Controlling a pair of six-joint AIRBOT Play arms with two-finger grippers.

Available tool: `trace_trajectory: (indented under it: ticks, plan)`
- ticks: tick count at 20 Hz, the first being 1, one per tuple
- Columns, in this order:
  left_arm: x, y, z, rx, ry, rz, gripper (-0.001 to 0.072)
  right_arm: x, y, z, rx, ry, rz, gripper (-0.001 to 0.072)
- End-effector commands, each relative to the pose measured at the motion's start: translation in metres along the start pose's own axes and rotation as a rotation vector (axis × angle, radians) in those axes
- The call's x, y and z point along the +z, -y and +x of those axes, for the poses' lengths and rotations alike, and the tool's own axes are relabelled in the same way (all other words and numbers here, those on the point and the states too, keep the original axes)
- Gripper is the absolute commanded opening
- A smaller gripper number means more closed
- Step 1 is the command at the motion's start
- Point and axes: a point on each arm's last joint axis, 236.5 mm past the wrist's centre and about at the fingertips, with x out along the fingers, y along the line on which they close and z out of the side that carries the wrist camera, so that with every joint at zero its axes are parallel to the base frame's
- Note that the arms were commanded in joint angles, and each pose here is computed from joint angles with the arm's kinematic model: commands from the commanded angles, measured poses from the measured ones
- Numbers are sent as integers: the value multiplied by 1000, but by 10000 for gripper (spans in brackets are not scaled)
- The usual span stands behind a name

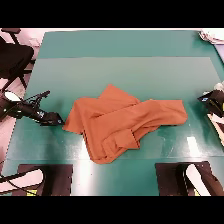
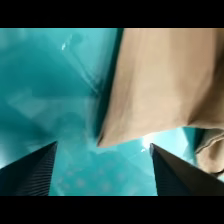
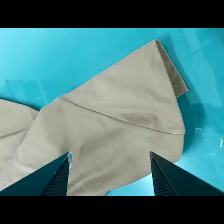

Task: Fold the shirts.

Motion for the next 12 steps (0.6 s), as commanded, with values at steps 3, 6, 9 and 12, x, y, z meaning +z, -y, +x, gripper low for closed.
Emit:
trace_trajectory:
  ticks: [3, 6, 9, 12]
  plan:
    - [6, -1, 7, -4, 37, -2, 668, -1, -2, 0, 7, -5, 2, 565]
    - [1, 9, 19, -3, -2, 57, 668, -1, -2, 0, 8, -6, 2, 565]
    - [-6, 24, 31, 4, -52, 117, 667, -1, -2, -1, 8, -5, 2, 565]
    - [-11, 23, 35, 32, -82, 128, 660, -2, -2, -1, 8, -7, 1, 565]
